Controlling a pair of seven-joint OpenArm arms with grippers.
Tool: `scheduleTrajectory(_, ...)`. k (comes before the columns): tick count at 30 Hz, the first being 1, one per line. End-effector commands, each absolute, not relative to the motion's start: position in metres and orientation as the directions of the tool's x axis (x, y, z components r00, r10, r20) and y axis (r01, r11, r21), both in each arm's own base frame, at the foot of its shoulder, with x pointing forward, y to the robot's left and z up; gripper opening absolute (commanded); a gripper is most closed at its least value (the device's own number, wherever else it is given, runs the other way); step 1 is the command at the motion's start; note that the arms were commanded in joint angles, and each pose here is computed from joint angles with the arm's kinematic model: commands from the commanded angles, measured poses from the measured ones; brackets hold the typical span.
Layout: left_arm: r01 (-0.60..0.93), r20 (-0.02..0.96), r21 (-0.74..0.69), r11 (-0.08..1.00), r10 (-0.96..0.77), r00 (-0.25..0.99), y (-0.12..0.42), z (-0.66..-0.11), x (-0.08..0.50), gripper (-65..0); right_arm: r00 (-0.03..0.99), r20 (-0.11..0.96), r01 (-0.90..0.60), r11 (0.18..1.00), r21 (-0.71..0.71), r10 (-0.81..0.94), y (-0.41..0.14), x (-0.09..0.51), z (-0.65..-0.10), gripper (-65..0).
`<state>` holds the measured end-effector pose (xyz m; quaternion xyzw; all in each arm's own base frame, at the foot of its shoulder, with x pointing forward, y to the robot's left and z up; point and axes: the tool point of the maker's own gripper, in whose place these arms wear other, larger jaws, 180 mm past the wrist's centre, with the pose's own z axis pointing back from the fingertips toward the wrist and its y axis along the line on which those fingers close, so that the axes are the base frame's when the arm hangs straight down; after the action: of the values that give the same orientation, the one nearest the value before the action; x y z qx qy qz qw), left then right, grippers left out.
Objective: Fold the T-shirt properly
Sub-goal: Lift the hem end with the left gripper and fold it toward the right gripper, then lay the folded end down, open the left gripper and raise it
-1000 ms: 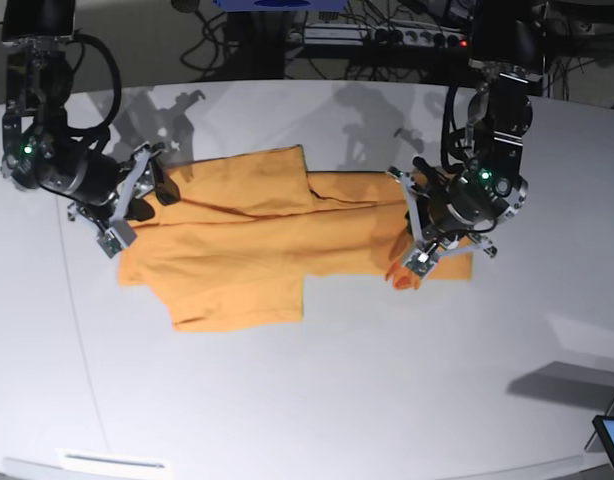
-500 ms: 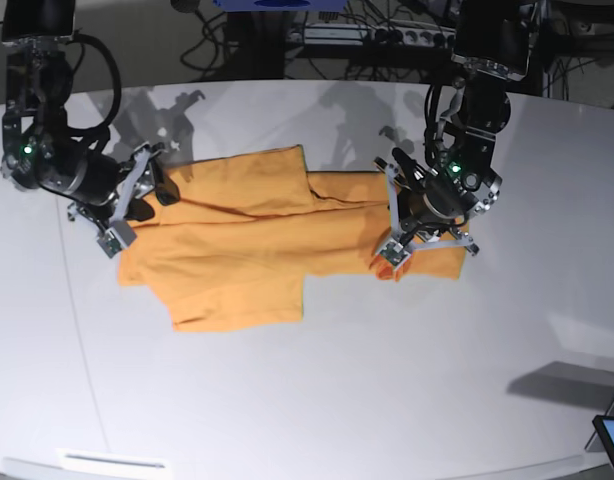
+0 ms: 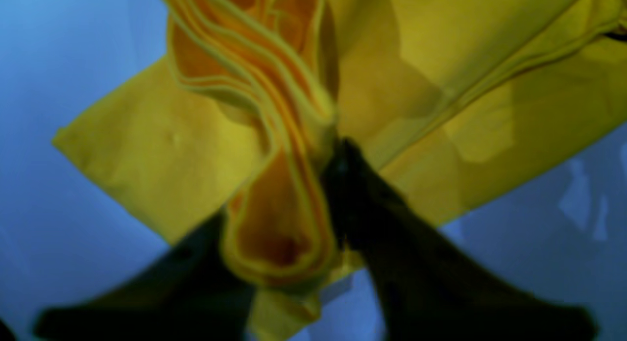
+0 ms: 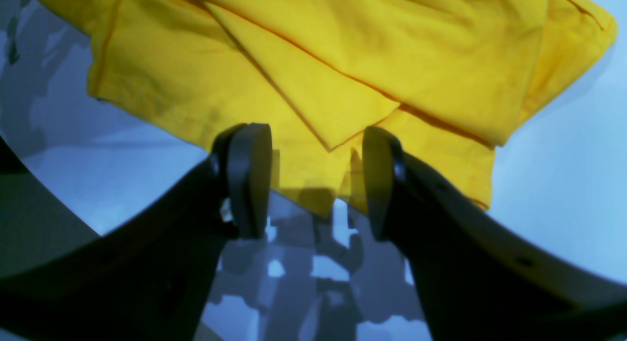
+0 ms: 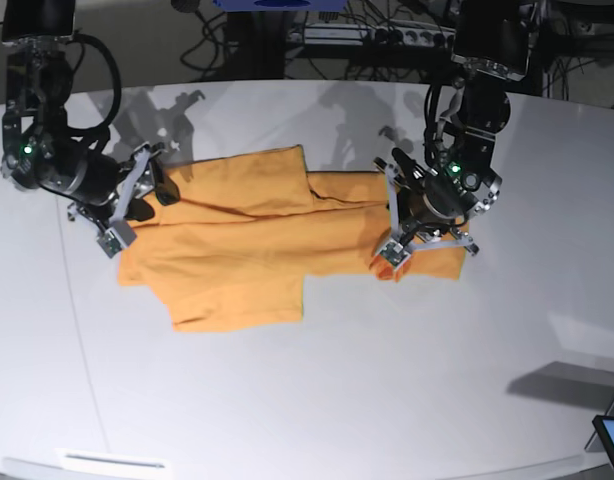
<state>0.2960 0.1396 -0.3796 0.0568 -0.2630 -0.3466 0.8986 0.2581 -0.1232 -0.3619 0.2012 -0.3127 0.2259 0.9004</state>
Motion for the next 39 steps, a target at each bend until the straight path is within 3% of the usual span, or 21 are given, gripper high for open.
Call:
scheduleTrajectory(1, 0.585, 0.463, 0.305, 0.752, -0.654, 0.599, 0.139, -0.369, 0.305, -46.5, 0.673, 0.689, -0.542, 0.813, 0.210, 0.270, -0.123, 0.266, -0.350, -36.6)
scheduleTrajectory(6, 0.584, 0.479, 0.289, 0.758, -0.643, 0.597, 0.131, -0.369, 0.306, -36.1, 0.674, 0.688, -0.542, 0.813, 0.211, 0.270, -0.123, 0.266, -0.351, -36.6)
scheduleTrajectory(12, 0.625, 0.524, 0.249, 0.740, -0.646, 0.555, 0.112, -0.361, 0.310, -29.4, 0.675, 0.687, -0.542, 0.813, 0.212, 0.270, -0.123, 0.265, -0.351, -36.6)
scheduleTrajectory(26, 0.734, 0.727, 0.015, 0.679, -0.511, 0.458, 0.049, -0.319, 0.306, -27.5, 0.676, 0.686, -0.541, 0.813, 0.213, 0.270, -0.123, 0.265, -0.351, -36.6)
scheduleTrajectory(29, 0.735, 0.738, 0.027, 0.677, -0.509, 0.442, 0.048, -0.313, 0.304, -29.4, 0.677, 0.685, -0.541, 0.814, 0.214, 0.270, -0.123, 0.265, -0.352, -36.6)
scheduleTrajectory(31, 0.713, 0.746, 0.036, 0.700, -0.493, 0.447, 0.057, -0.308, 0.309, -34.1, 0.678, 0.684, -0.540, 0.814, 0.215, 0.270, -0.123, 0.264, -0.352, -36.6)
scheduleTrajectory(35, 0.612, 0.749, 0.039, 0.790, -0.429, 0.506, 0.099, -0.307, 0.317, -52.9, 0.678, 0.684, -0.540, 0.814, 0.215, 0.270, -0.123, 0.264, -0.352, -36.6)
scheduleTrajectory(39, 0.526, 0.753, 0.062, 0.848, -0.385, 0.533, 0.136, -0.301, 0.324, -54.3, 0.679, 0.683, -0.540, 0.814, 0.215, 0.270, -0.123, 0.264, -0.353, -36.6)
